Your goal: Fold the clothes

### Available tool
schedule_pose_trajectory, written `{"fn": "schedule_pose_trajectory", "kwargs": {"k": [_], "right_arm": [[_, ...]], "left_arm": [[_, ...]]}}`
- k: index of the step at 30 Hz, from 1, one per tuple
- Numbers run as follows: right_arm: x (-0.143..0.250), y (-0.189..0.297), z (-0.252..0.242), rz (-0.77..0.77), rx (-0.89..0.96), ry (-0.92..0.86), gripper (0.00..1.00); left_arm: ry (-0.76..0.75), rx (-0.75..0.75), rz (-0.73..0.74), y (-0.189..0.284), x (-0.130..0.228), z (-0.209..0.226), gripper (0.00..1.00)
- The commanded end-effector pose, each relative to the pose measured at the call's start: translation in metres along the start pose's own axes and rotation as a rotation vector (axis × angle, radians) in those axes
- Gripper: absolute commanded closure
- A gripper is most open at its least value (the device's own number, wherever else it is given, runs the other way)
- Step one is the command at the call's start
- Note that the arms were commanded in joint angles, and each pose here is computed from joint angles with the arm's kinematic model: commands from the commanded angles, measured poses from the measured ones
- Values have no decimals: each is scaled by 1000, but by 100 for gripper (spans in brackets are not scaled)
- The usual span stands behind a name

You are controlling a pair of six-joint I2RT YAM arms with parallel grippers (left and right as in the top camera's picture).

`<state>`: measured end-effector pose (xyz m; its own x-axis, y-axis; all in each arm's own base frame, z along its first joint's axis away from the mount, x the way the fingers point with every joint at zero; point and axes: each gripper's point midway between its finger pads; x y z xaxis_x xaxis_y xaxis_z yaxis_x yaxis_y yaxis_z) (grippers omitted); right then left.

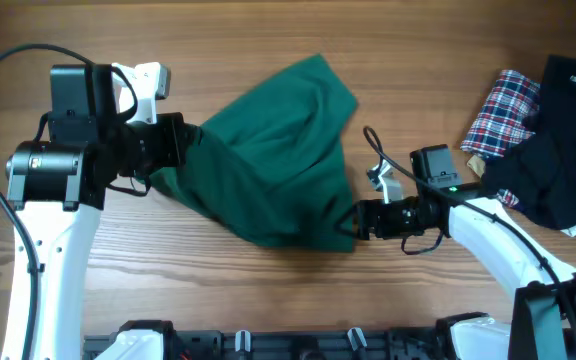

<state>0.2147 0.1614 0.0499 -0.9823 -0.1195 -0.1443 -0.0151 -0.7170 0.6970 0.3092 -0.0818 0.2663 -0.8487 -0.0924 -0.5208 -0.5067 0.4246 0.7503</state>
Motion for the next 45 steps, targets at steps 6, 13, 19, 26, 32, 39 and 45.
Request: {"fn": "schedule_pose_trajectory", "kwargs": {"k": [6,13,19,26,32,39,45], "right_arm": [[1,-17,-16,24,76,-55,16],[1,-34,-23,58,28,-98,16],[-2,-34,-20,47,13,-89,17],[-9,-34,-12,29,-36,-66,32],[5,-42,-2,88,-38,-49,43],[6,-46,-3,91,-8,-94,94],[-14,-26,23,41,-33,-61,95]], "left_arm": [[12,-6,-20,4,-5,0,96],[15,-7,-14,4,-4,0,96],[16,-7,-13,4,-4,0,96],[16,-7,-12,4,-4,1,96],[16,-7,-13,4,-4,0,96],[16,-7,-13,4,-4,1,96],[14,-5,-17,4,-5,0,96]]}}
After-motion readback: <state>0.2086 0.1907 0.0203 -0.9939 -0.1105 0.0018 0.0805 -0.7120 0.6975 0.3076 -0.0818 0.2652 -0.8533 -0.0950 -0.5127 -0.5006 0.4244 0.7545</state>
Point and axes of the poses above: each gripper's point midway between its finger pads, its own y axis back along the fingers, its own z axis along the line the jaws close on, x = y × z
